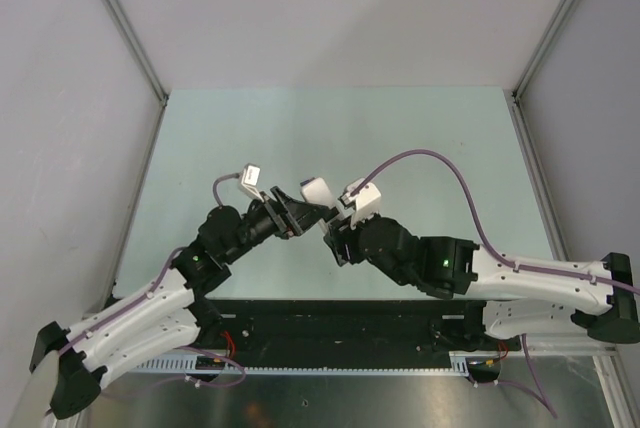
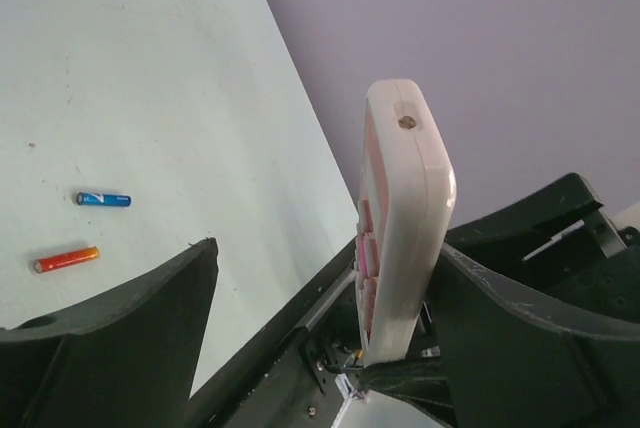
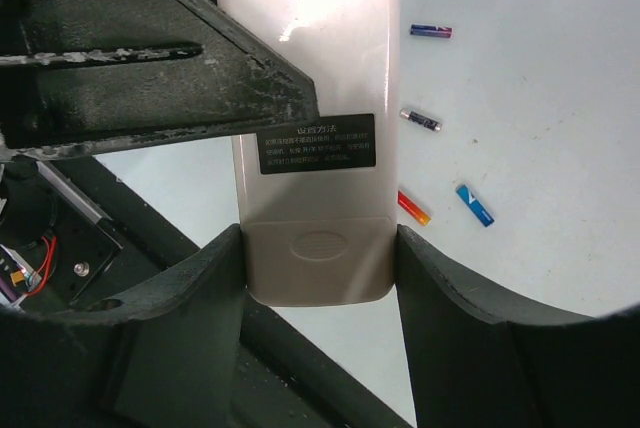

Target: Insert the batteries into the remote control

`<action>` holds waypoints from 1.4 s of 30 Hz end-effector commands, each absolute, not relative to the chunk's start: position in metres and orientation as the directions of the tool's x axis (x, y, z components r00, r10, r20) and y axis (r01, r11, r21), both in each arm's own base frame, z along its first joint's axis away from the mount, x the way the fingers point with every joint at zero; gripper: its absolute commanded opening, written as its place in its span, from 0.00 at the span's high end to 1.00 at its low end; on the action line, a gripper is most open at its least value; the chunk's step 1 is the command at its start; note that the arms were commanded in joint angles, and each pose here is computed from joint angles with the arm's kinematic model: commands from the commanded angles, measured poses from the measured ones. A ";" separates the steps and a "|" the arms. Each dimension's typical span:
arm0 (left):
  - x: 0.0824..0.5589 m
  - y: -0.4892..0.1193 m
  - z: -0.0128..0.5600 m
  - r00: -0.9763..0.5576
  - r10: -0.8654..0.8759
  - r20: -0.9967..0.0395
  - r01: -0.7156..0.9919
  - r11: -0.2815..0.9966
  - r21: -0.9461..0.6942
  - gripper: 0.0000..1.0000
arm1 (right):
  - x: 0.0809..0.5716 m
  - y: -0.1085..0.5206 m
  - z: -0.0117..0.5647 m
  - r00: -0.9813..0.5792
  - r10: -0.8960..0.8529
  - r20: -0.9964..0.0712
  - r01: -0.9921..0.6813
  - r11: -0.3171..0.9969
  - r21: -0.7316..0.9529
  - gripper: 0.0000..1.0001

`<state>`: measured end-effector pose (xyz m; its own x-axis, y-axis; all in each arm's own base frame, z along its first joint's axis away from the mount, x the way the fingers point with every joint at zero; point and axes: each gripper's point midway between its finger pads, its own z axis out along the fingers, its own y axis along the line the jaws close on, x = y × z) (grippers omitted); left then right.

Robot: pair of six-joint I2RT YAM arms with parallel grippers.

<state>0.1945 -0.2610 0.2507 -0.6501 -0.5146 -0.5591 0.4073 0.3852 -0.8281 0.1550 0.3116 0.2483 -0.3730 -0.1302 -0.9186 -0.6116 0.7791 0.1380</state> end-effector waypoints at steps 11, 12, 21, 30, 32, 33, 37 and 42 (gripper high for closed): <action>0.203 -0.277 0.259 -0.654 -0.549 -0.520 0.352 0.387 -0.852 0.32 | 0.161 0.321 0.276 -0.350 -0.044 -0.936 -0.586 0.789 0.182 0.67; 0.203 -0.277 0.259 -0.653 -0.548 -0.524 0.355 0.389 -0.850 0.32 | 0.161 0.321 0.276 -0.351 -0.044 -0.935 -0.587 0.788 0.183 0.67; 0.209 -0.275 0.269 -0.617 -0.585 -0.527 0.374 0.372 -0.850 0.55 | 0.159 0.326 0.274 -0.358 -0.045 -0.933 -0.598 0.778 0.192 0.67; 0.208 -0.281 0.269 -0.623 -0.583 -0.522 0.390 0.347 -0.853 0.61 | 0.158 0.328 0.270 -0.373 -0.047 -0.927 -0.598 0.776 0.201 0.67; 0.208 -0.281 0.269 -0.624 -0.583 -0.519 0.389 0.344 -0.855 0.60 | 0.157 0.328 0.270 -0.376 -0.048 -0.926 -0.598 0.776 0.202 0.67; 0.209 -0.281 0.269 -0.624 -0.586 -0.518 0.389 0.343 -0.855 0.60 | 0.158 0.328 0.269 -0.377 -0.047 -0.925 -0.595 0.778 0.202 0.67; 0.205 -0.284 0.266 -0.644 -0.572 -0.508 0.388 0.328 -0.861 0.63 | 0.159 0.328 0.269 -0.377 -0.042 -0.925 -0.588 0.783 0.204 0.67; 0.202 -0.285 0.259 -0.659 -0.565 -0.497 0.380 0.321 -0.868 0.71 | 0.160 0.326 0.269 -0.376 -0.034 -0.926 -0.577 0.791 0.205 0.67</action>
<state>0.2049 -0.2826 0.2531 -0.6528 -0.5558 -0.5148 0.3673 0.3621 -0.8567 0.1559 0.3173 0.2360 -0.3962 -0.1429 -0.9070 -0.5956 0.7917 0.1355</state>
